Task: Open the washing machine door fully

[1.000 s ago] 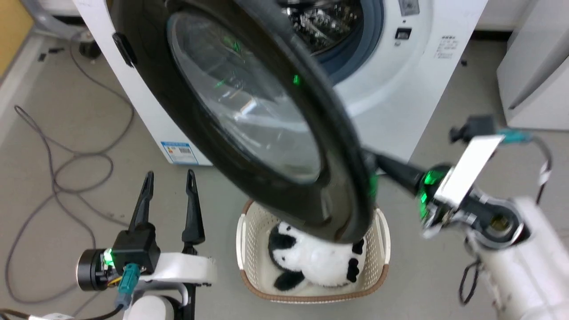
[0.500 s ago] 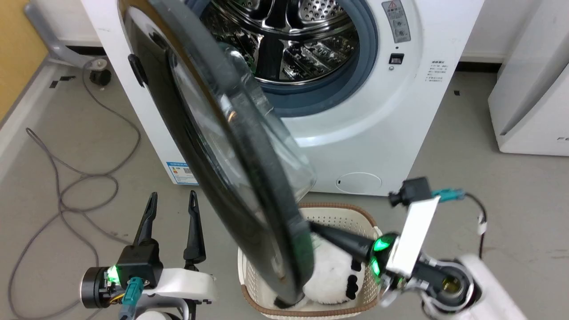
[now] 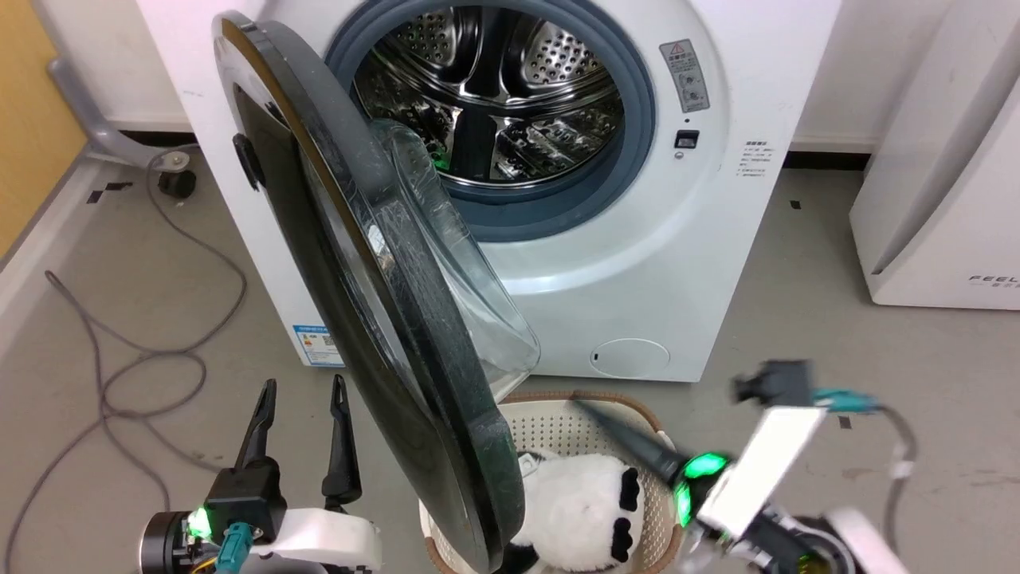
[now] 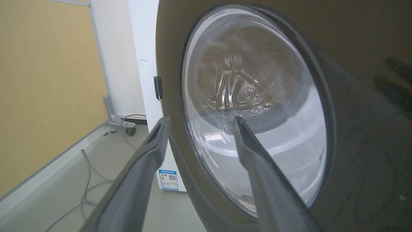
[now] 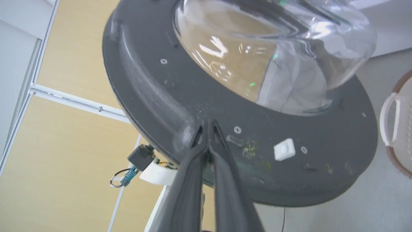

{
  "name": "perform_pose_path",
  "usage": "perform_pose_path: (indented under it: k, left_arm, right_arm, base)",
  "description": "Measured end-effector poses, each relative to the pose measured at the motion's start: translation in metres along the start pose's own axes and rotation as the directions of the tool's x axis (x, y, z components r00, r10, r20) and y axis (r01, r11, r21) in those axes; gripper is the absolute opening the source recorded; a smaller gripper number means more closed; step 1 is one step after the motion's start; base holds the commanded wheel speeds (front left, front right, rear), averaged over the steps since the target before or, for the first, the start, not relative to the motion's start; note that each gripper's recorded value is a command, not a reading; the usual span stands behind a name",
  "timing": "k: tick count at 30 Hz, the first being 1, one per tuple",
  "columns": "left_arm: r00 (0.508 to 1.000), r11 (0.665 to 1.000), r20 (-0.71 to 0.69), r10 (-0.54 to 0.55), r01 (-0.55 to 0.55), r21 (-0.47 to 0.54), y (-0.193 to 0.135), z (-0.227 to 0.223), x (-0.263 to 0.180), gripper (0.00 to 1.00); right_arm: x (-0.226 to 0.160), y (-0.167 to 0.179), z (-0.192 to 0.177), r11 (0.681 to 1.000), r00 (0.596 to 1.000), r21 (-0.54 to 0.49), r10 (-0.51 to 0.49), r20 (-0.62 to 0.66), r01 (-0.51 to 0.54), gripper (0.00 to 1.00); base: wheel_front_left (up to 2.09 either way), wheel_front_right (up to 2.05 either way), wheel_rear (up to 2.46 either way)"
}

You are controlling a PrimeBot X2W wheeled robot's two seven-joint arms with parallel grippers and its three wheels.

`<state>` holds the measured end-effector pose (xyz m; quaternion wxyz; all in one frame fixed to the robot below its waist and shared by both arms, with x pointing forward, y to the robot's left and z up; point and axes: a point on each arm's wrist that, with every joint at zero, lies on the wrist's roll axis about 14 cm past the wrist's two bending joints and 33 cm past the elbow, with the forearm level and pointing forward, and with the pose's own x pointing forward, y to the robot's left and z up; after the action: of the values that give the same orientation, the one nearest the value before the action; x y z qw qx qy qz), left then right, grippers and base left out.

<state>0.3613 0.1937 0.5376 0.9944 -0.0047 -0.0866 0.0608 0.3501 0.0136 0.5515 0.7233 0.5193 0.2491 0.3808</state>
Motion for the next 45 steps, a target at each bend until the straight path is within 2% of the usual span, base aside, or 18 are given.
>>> perform_pose_path:
  k: [3, 5, 7, 9, 11, 15, 18, 20, 23, 24, 28, 32, 33, 34, 36, 41, 44, 45]
  left_arm:
    - [1.0, 1.0, 0.006, 0.001, -0.001, -0.001, 0.001, 0.002, 0.0, 1.0]
    - [1.0, 1.0, 0.01, 0.003, -0.003, -0.001, 0.001, 0.003, 0.001, 1.0]
    - [1.0, 1.0, 0.014, -0.003, 0.003, -0.003, 0.0, 0.004, 0.001, 1.0]
    - [1.0, 1.0, 0.016, -0.006, 0.006, -0.004, 0.0, 0.005, 0.001, 1.0]
    - [1.0, 1.0, 0.019, -0.008, 0.008, -0.005, -0.001, 0.006, 0.0, 1.0]
    - [1.0, 1.0, 0.021, -0.007, 0.007, -0.006, 0.0, 0.007, -0.001, 1.0]
    - [1.0, 1.0, 0.023, -0.003, 0.003, -0.005, 0.001, 0.008, -0.001, 1.0]
    - [1.0, 1.0, 0.025, 0.001, -0.001, -0.005, 0.003, 0.008, -0.001, 1.0]
    - [1.0, 1.0, 0.026, 0.004, -0.004, -0.005, 0.004, 0.009, -0.002, 1.0]
    - [1.0, 1.0, 0.027, 0.006, -0.005, -0.004, 0.004, 0.009, -0.002, 1.0]
    - [0.999, 1.0, 0.031, 0.008, -0.008, -0.004, 0.005, 0.01, -0.003, 1.0]
    - [0.999, 1.0, 0.033, 0.009, -0.008, -0.005, 0.005, 0.011, -0.003, 1.0]
    - [0.999, 1.0, 0.033, 0.009, -0.009, -0.005, 0.005, 0.011, -0.004, 1.0]
    - [0.999, 1.0, 0.033, 0.009, -0.009, -0.005, 0.005, 0.011, -0.004, 1.0]
    - [0.999, 1.0, 0.033, 0.009, -0.009, -0.005, 0.005, 0.011, -0.004, 1.0]
    - [0.999, 1.0, 0.032, 0.009, -0.009, -0.005, 0.005, 0.011, -0.004, 1.0]
    - [0.999, 1.0, 0.034, 0.009, -0.009, -0.003, 0.005, 0.011, -0.003, 0.98]
    - [0.999, 1.0, 0.036, 0.011, -0.011, 0.0, 0.006, 0.012, -0.003, 0.35]
  right_arm:
    - [-0.01, 0.007, 0.038, 0.993, 0.982, -0.12, 0.001, 0.19, 0.022, 0.0]
    - [-0.022, 0.01, 0.063, 0.973, 0.945, -0.22, 0.007, 0.327, 0.069, 0.0]
    - [-0.035, 0.011, 0.083, 0.933, 0.901, -0.331, 0.018, 0.434, 0.14, 0.0]
    - [-0.049, 0.011, 0.097, 0.875, 0.857, -0.434, 0.045, 0.513, 0.214, 0.0]
    - [-0.062, 0.011, 0.11, 0.827, 0.808, -0.489, 0.076, 0.585, 0.276, 0.0]
    - [-0.084, 0.005, 0.129, 0.642, 0.775, -0.63, 0.086, 0.626, 0.437, 0.0]
    - [-0.099, 0.019, 0.146, 0.51, 0.728, -0.677, 0.135, 0.672, 0.531, 0.0]
    - [-0.106, 0.022, 0.147, 0.414, 0.714, -0.697, 0.144, 0.685, 0.586, 0.0]
    - [-0.115, 0.01, 0.139, 0.311, 0.709, -0.7, 0.104, 0.697, 0.643, 0.0]
    - [-0.118, 0.004, 0.136, 0.287, 0.706, -0.696, 0.086, 0.703, 0.658, 0.0]
    - [-0.126, -0.014, 0.123, 0.262, 0.693, -0.672, 0.02, 0.721, 0.692, 0.0]
    - [-0.133, -0.037, 0.104, 0.282, 0.687, -0.647, -0.064, 0.724, 0.709, 0.0]
    - [-0.135, -0.041, 0.101, 0.282, 0.686, -0.644, -0.077, 0.724, 0.711, 0.05]
    - [-0.136, -0.044, 0.099, 0.279, 0.685, -0.642, -0.09, 0.723, 0.714, 0.48]
    - [-0.139, -0.05, 0.097, 0.28, 0.679, -0.633, -0.111, 0.726, 0.722, 1.0]
    - [-0.141, -0.057, 0.092, 0.257, 0.681, -0.639, -0.135, 0.719, 0.725, 1.0]
    - [-0.141, -0.057, 0.093, 0.253, 0.679, -0.637, -0.137, 0.721, 0.728, 1.0]
    - [-0.141, -0.057, 0.093, 0.253, 0.678, -0.637, -0.137, 0.722, 0.728, 1.0]
  base:
    - [0.0, 0.0, 0.0]
    - [0.0, 0.0, 0.0]
    - [0.0, 0.0, 0.0]
    - [0.0, 0.0, 0.0]
    - [0.0, 0.0, 0.0]
    - [0.0, 0.0, 0.0]
    - [0.0, 0.0, 0.0]
    - [0.0, 0.0, 0.0]
    - [0.0, 0.0, 0.0]
    - [0.0, 0.0, 0.0]
    - [0.0, 0.0, 0.0]
    - [0.0, 0.0, 0.0]
    - [0.0, 0.0, 0.0]
    - [0.0, 0.0, 0.0]
    - [0.0, 0.0, 0.0]
    - [0.0, 0.0, 0.0]
    - [0.0, 0.0, 0.0]
    - [0.0, 0.0, 0.0]
